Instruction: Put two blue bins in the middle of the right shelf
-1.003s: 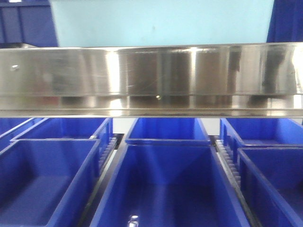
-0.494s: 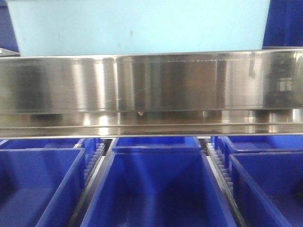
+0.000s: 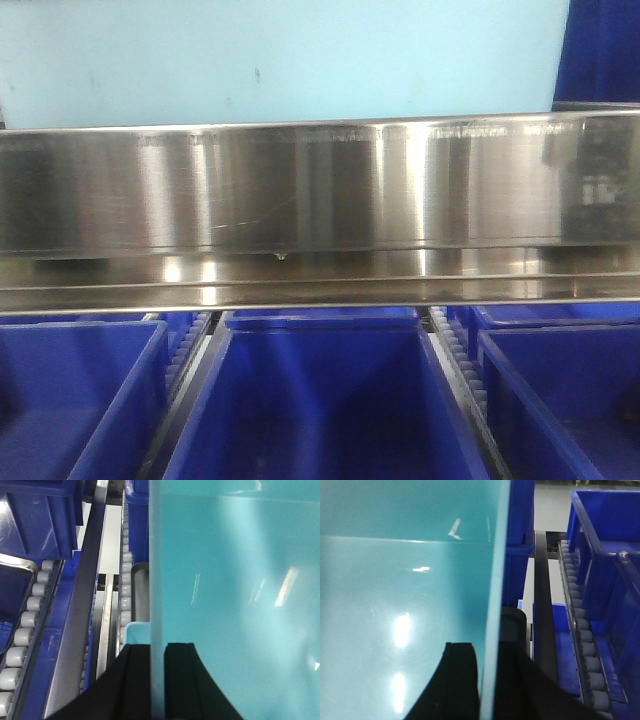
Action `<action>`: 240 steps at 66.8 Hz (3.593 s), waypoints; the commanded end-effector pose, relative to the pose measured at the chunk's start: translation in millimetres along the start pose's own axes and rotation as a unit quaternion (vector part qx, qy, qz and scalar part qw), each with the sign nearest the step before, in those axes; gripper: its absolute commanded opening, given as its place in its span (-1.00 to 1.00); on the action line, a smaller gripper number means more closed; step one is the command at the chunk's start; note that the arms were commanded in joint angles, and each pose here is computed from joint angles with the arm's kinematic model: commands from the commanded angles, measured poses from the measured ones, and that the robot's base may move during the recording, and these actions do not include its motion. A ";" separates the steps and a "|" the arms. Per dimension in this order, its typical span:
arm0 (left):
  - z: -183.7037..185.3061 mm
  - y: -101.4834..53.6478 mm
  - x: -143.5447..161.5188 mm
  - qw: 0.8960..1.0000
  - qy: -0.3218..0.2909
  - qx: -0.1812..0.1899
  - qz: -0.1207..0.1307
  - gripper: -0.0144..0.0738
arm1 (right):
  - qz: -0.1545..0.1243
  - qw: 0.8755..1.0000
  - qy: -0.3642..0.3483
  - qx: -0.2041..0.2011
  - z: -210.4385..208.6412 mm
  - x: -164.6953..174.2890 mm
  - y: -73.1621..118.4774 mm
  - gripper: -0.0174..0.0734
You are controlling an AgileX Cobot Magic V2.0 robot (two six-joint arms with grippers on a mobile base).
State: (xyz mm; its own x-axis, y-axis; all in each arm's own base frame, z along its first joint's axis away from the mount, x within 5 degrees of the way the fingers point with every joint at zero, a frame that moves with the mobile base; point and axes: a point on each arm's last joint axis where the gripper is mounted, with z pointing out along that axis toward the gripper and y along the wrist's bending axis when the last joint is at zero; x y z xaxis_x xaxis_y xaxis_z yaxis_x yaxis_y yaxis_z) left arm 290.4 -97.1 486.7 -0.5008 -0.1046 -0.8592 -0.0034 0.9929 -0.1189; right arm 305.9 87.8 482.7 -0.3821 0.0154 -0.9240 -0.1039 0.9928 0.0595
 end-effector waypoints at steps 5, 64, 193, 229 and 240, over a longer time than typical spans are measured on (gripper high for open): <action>-6.4 6.5 -6.1 0.999 -0.024 -0.020 0.012 -0.92 | -0.022 0.999 -0.037 0.015 -12.3 -11.1 -6.4 -0.98; -7.0 1.9 -13.7 0.998 -0.066 0.004 0.013 -0.92 | 0.027 0.999 -0.021 -0.001 -12.2 -8.2 -3.9 -0.98; 56.3 4.1 91.5 0.998 -0.013 0.055 0.028 0.06 | 0.030 0.999 0.037 -0.004 36.8 84.8 -5.5 0.15; 43.1 4.7 66.5 0.981 0.190 -0.045 -0.005 0.05 | 0.057 0.954 0.285 0.069 23.2 71.7 -7.2 0.18; 50.9 3.2 74.9 0.972 0.230 -0.054 -0.005 0.05 | 0.069 0.947 0.311 0.044 32.8 80.2 -0.2 0.18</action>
State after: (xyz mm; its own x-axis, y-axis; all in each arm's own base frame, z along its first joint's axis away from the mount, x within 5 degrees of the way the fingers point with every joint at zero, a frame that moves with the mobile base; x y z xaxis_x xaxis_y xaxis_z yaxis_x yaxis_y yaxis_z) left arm 296.6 -103.6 397.0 -0.8231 -0.1058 -0.5580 -0.0907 0.9944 -0.0547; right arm 305.6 90.2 395.7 -0.8500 0.1111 -0.5149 0.0741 0.9930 0.0920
